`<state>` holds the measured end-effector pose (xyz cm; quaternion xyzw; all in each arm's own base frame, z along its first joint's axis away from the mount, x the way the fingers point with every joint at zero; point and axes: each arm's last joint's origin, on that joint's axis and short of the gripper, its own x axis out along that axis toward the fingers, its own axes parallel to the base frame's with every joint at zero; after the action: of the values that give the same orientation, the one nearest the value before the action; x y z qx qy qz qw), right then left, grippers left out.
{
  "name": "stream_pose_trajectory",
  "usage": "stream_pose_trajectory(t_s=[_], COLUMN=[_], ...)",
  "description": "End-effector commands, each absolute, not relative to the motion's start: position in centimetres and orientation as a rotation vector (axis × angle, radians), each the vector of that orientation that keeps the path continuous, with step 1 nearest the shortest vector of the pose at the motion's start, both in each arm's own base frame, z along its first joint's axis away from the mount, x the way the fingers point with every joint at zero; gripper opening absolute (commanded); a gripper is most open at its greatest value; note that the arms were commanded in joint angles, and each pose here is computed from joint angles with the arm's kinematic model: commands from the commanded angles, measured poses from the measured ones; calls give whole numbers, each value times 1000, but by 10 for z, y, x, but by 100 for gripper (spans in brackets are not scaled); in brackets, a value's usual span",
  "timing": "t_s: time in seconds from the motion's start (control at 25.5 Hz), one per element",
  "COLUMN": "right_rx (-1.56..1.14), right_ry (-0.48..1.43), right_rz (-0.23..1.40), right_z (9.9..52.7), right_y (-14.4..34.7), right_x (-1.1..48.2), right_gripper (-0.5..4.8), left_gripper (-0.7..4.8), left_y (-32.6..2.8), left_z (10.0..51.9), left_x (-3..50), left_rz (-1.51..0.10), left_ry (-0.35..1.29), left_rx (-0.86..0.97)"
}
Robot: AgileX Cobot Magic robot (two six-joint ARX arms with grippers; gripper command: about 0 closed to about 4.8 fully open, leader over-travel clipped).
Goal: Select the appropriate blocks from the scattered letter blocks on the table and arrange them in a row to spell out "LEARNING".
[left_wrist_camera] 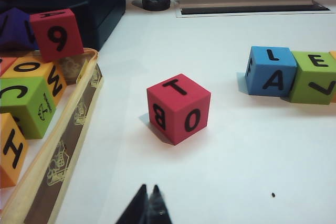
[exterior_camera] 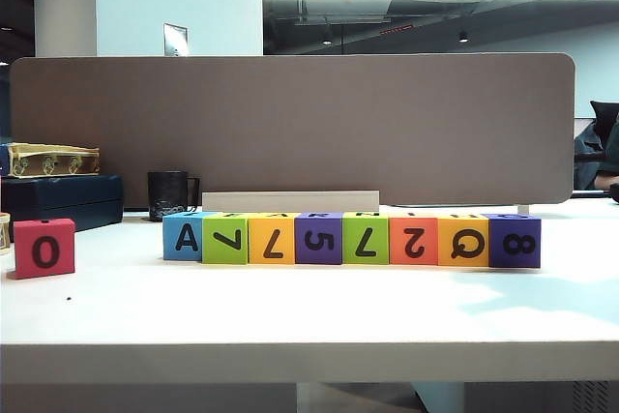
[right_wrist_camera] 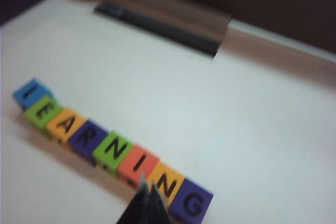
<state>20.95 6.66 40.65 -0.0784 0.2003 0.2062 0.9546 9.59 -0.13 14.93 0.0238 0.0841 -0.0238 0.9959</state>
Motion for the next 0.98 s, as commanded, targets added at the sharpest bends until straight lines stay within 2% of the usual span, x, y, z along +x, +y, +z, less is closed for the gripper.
stream_pose_trajectory(t_s=[0.04, 0.43, 0.63, 0.98], right_rx=[-143, -115, -72, 19], right_ry=[282, 233, 198, 136], right_rz=[362, 200, 193, 182], right_z=[396, 305, 264, 216], right_y=[53, 16, 15, 13], right_x=[203, 169, 151, 127], right_gripper=[-1, -1, -1, -1], left_gripper=[-5, -5, -5, -5], left_y=[-1, -1, -1, -1], left_z=[149, 149, 149, 149], left_x=[96, 96, 96, 96], left_rz=[-51, -51, -51, -51], left_ry=[173, 173, 173, 173], left_rx=[44, 44, 44, 44])
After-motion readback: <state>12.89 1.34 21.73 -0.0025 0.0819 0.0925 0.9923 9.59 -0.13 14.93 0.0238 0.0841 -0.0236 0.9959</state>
